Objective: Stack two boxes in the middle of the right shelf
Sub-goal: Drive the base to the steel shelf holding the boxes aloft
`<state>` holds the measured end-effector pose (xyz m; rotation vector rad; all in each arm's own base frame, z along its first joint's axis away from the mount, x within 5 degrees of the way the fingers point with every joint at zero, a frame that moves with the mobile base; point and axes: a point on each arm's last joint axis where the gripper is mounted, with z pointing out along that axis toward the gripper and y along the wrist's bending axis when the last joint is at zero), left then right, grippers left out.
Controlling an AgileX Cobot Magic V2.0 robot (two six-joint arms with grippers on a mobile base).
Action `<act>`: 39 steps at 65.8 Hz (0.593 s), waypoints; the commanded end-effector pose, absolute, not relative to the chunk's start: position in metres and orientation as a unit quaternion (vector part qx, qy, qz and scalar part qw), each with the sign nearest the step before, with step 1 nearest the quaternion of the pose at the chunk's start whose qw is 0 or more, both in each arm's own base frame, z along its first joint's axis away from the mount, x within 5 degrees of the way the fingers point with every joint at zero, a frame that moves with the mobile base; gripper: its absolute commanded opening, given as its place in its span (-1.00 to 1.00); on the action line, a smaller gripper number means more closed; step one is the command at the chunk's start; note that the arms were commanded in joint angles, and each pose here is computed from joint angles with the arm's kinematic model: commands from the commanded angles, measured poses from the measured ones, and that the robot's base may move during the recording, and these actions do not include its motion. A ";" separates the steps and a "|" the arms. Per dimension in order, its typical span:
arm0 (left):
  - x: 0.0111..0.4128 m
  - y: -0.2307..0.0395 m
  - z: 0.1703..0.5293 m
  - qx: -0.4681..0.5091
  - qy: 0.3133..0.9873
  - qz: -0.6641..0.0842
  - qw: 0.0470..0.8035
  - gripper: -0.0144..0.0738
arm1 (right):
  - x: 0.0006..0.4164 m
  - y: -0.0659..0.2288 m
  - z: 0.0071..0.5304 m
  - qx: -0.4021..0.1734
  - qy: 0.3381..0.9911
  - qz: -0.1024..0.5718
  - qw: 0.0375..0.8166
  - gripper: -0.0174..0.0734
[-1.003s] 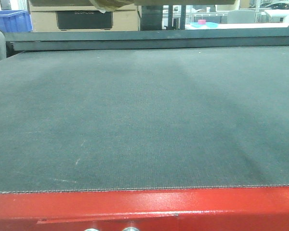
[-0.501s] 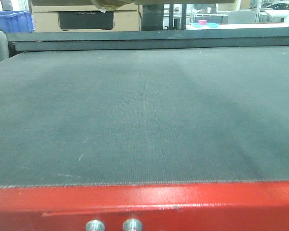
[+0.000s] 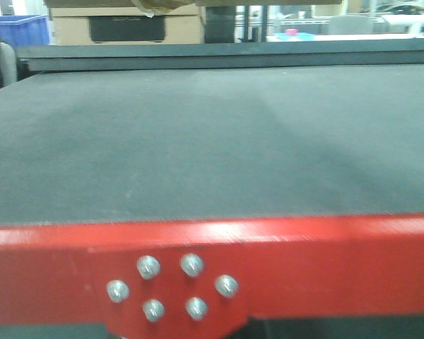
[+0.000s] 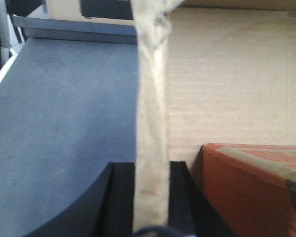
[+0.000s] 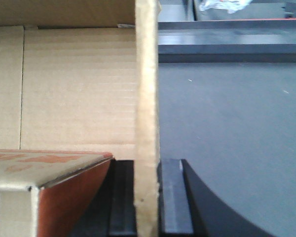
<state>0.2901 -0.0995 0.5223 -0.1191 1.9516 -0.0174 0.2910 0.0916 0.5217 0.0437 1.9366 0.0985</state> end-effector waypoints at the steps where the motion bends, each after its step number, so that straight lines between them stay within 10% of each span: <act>1: 0.285 -0.093 0.535 -0.051 0.806 0.000 0.589 -0.93 | 0.284 0.084 0.536 0.018 0.801 0.028 0.598 -0.95; 39: 0.285 -0.093 0.535 -0.051 0.806 0.000 0.589 -0.93 | 0.284 0.084 0.536 0.018 0.801 0.028 0.598 -0.95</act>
